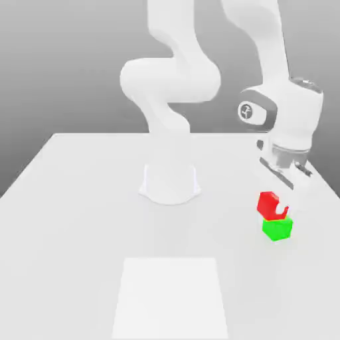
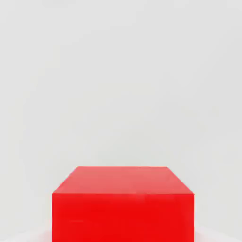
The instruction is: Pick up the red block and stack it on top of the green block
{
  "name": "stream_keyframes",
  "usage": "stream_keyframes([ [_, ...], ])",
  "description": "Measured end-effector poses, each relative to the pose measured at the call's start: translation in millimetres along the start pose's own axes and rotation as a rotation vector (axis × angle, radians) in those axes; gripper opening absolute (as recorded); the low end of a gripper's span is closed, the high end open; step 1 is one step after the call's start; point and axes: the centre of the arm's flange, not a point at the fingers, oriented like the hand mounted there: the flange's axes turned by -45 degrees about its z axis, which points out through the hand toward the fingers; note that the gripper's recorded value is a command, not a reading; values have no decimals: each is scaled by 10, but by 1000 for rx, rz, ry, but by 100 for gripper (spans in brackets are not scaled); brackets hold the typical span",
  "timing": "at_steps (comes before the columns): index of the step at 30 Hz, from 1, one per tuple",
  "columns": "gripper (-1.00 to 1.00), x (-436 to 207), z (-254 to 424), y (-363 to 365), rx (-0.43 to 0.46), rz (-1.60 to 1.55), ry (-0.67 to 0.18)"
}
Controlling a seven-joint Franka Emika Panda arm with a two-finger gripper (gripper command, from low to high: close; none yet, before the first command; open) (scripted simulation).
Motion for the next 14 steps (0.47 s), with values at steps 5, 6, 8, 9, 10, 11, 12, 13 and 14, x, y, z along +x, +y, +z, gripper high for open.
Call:
stream_keyframes([
  [5,100,-1,-1,-2,2,0,-1],
  [6,100,-1,-1,-2,2,0,-1],
  [8,100,-1,-1,-2,2,0,-1],
  [9,100,-1,-1,-2,2,0,-1],
  [10,100,-1,-1,-2,2,0,-1],
  [11,100,-1,-1,-2,2,0,-1],
  [12,100,-1,-1,-2,2,0,-1],
  [13,100,-1,-1,-2,2,0,-1],
  [14,100,-1,-1,-2,2,0,-1],
])
